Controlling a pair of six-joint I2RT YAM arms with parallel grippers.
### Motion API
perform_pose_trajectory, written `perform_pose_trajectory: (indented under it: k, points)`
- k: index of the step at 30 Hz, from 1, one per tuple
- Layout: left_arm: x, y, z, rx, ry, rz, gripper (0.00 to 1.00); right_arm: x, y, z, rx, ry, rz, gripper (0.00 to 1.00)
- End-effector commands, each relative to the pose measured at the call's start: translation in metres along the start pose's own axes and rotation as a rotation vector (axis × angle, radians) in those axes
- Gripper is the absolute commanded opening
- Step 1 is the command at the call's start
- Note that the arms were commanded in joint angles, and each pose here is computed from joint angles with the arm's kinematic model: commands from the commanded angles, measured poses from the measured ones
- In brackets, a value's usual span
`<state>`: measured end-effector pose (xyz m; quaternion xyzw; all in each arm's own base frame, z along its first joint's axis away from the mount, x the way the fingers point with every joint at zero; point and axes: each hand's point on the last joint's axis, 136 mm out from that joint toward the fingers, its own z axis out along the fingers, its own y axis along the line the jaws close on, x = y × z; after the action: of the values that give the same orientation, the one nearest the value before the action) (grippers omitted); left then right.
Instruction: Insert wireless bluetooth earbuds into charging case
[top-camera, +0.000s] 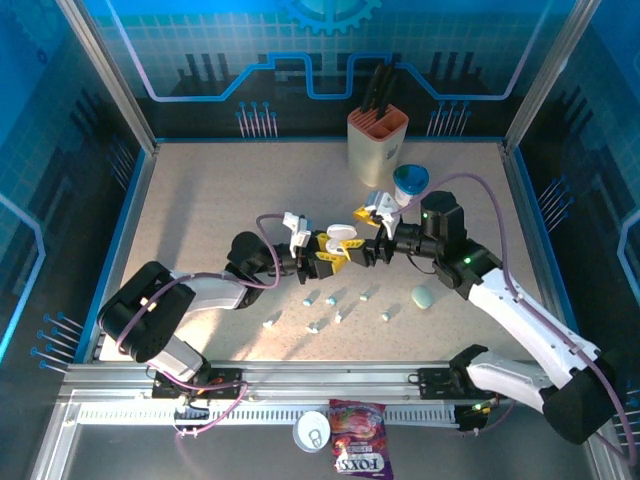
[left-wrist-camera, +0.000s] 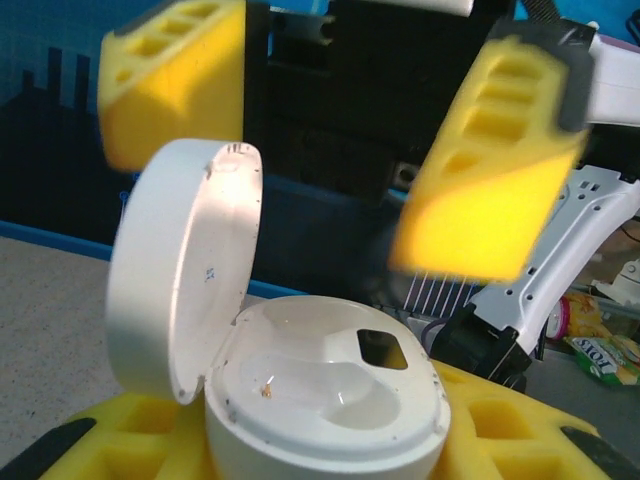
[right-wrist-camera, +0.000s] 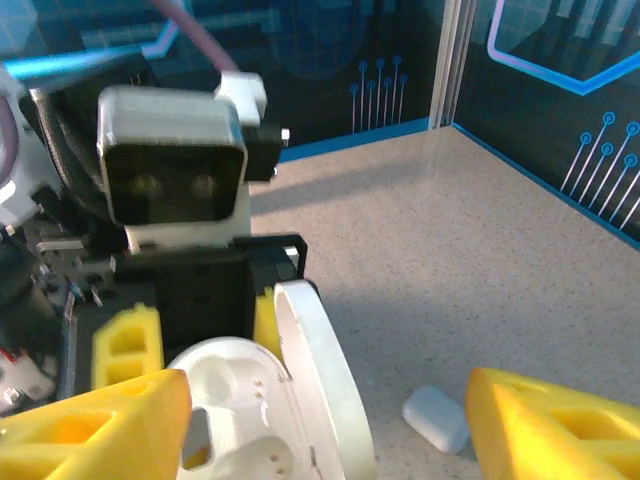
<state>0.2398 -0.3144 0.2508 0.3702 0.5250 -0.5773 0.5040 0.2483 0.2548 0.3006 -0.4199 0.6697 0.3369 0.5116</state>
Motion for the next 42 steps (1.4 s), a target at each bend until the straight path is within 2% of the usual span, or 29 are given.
perform_pose_trajectory:
  k: [1, 6, 12, 16, 20, 27, 33, 39, 42]
  points:
    - [-0.010, 0.005, -0.009, -0.041, -0.035, 0.056, 0.37, -0.015, 0.004, -0.013, 0.019, -0.074, 0.017, 0.84]
    - [-0.014, 0.022, -0.025, -0.111, -0.048, 0.058, 0.37, -0.014, -0.018, -0.037, 0.135, -0.141, 0.168, 0.93]
    - [-0.033, 0.046, -0.054, -0.223, -0.090, 0.088, 0.37, 0.034, -0.054, -0.049, 0.323, -0.095, 0.542, 0.87]
    - [-0.047, 0.062, -0.073, -0.296, -0.118, 0.130, 0.37, 0.075, -0.055, -0.033, 0.323, -0.066, 0.839, 0.82]
    - [-0.065, 0.080, -0.088, -0.362, -0.147, 0.176, 0.37, 0.112, -0.031, -0.003, 0.313, 0.049, 1.045, 0.79]
    - [-0.088, 0.105, -0.115, -0.462, -0.169, 0.273, 0.36, 0.146, 0.029, 0.054, 0.214, 0.276, 1.172, 0.78]
    - [-0.097, 0.118, -0.127, -0.525, -0.176, 0.343, 0.37, 0.158, 0.077, 0.111, 0.152, 0.343, 1.262, 0.73]
    - [-0.100, 0.126, -0.131, -0.557, -0.173, 0.386, 0.37, 0.175, 0.119, 0.164, 0.146, 0.390, 1.365, 0.64]
    - [-0.101, 0.126, -0.131, -0.557, -0.172, 0.395, 0.37, 0.192, 0.139, 0.179, 0.159, 0.425, 1.415, 0.58]
